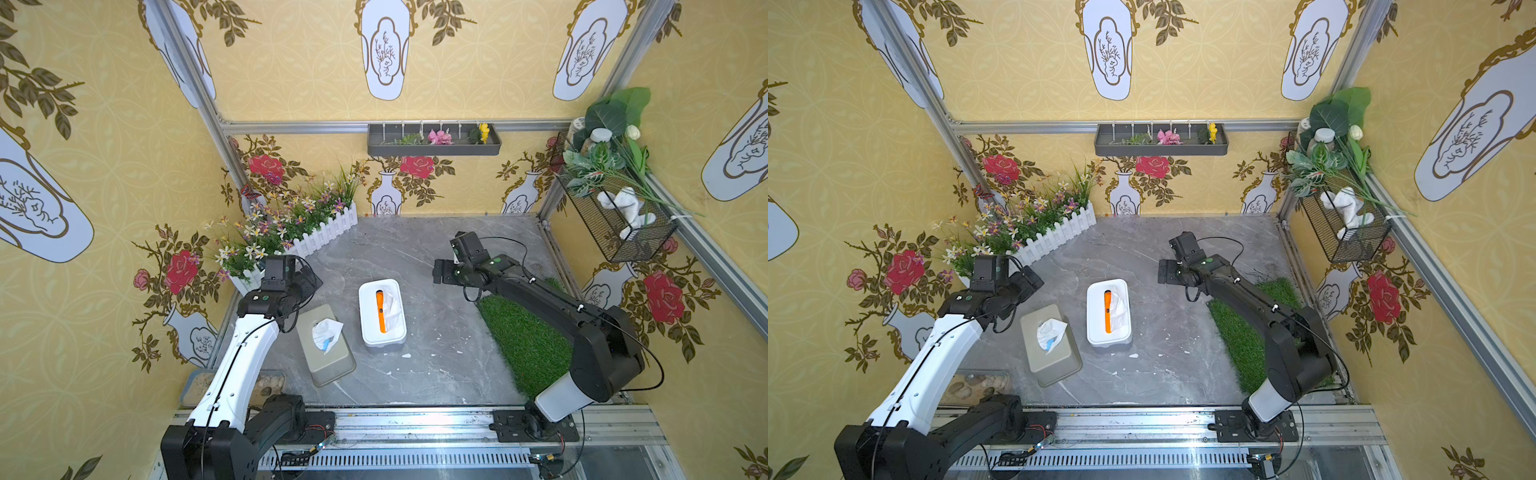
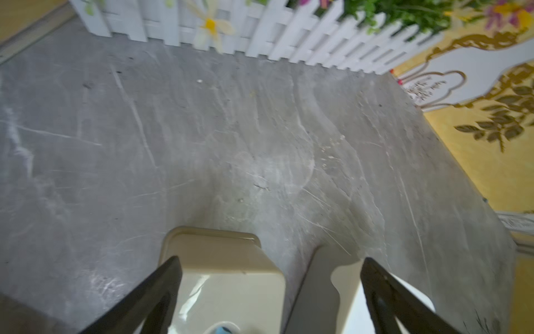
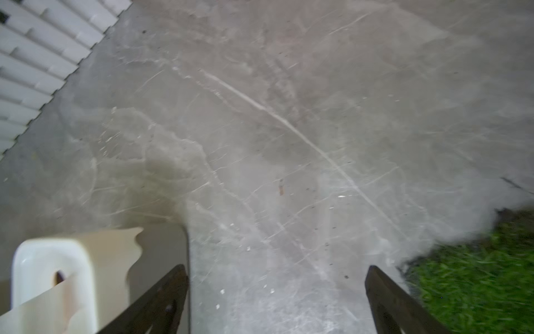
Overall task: Put the tissue paper into the tissue box
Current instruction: Adjust the tissue box at the center of the board.
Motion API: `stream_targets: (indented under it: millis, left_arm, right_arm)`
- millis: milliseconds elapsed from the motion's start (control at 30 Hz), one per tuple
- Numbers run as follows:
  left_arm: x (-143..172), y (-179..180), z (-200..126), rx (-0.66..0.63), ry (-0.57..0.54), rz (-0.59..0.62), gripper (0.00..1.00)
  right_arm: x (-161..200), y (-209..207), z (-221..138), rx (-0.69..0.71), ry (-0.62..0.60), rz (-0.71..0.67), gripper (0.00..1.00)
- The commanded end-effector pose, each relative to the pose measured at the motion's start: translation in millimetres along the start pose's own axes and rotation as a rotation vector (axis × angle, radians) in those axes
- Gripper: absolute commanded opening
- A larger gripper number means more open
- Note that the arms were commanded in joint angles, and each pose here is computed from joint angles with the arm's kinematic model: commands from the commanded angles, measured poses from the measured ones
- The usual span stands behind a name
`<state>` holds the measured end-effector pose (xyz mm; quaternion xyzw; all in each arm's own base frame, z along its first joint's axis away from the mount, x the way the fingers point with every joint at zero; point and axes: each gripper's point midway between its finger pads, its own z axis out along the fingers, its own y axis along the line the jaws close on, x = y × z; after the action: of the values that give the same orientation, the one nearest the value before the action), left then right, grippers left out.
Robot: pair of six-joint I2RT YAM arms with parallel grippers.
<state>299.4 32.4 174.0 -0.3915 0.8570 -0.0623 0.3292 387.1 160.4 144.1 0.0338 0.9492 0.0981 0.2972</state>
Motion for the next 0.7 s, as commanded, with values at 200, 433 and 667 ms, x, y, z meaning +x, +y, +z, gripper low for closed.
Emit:
stream_targets:
  millis: [200,433,667]
  left_arm:
    - [-4,97,10,-0.251,-0.147,-0.251,1.0]
    - [34,109,44,-0.372,0.084,-0.255,0.99]
    - [69,113,45,-0.306,0.109,-0.427,0.97]
  right_arm:
    - [-4,-123,-12,0.218,-0.115,0.188,0.97]
    - [9,-157,-10,0.245,-0.059,0.253,0.97]
    - [23,-158,-4,0.237,-0.042,0.265,0.97]
